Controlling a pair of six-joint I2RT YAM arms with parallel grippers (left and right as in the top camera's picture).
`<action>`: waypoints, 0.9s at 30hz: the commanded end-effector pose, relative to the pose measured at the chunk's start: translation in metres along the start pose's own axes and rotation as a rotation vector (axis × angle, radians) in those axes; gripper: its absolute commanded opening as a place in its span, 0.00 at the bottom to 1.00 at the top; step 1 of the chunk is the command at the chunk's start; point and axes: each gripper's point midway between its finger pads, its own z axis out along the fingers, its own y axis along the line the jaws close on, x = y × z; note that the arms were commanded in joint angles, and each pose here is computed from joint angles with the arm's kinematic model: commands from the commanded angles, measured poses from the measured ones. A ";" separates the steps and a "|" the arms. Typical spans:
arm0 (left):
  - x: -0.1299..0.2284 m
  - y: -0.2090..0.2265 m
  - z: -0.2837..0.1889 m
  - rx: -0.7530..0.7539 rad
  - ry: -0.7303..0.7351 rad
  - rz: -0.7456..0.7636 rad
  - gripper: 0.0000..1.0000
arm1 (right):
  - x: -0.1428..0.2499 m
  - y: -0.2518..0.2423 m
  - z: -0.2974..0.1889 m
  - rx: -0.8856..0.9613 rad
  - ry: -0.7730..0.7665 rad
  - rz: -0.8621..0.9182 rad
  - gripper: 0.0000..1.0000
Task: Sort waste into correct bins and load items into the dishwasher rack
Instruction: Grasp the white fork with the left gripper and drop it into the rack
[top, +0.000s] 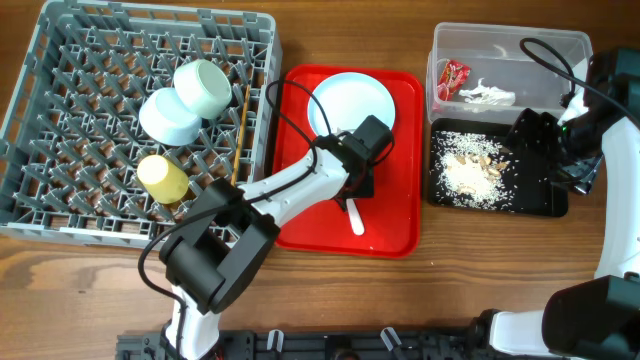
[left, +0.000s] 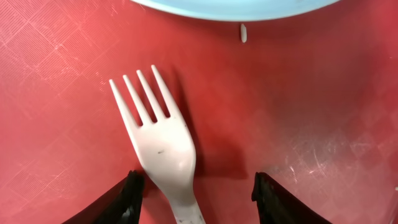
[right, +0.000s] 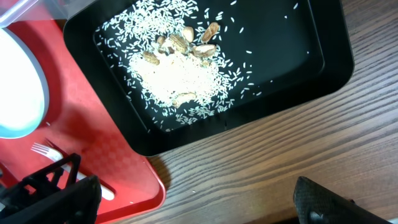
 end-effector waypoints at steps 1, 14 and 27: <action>0.012 0.010 0.018 -0.066 0.042 -0.009 0.56 | 0.000 0.003 -0.007 -0.016 -0.022 -0.002 1.00; 0.021 0.019 0.014 -0.100 0.082 -0.006 0.10 | 0.000 0.002 -0.007 -0.016 -0.022 -0.002 1.00; -0.069 0.072 -0.150 0.002 -0.283 0.058 0.04 | 0.000 0.003 -0.007 -0.016 -0.023 -0.003 1.00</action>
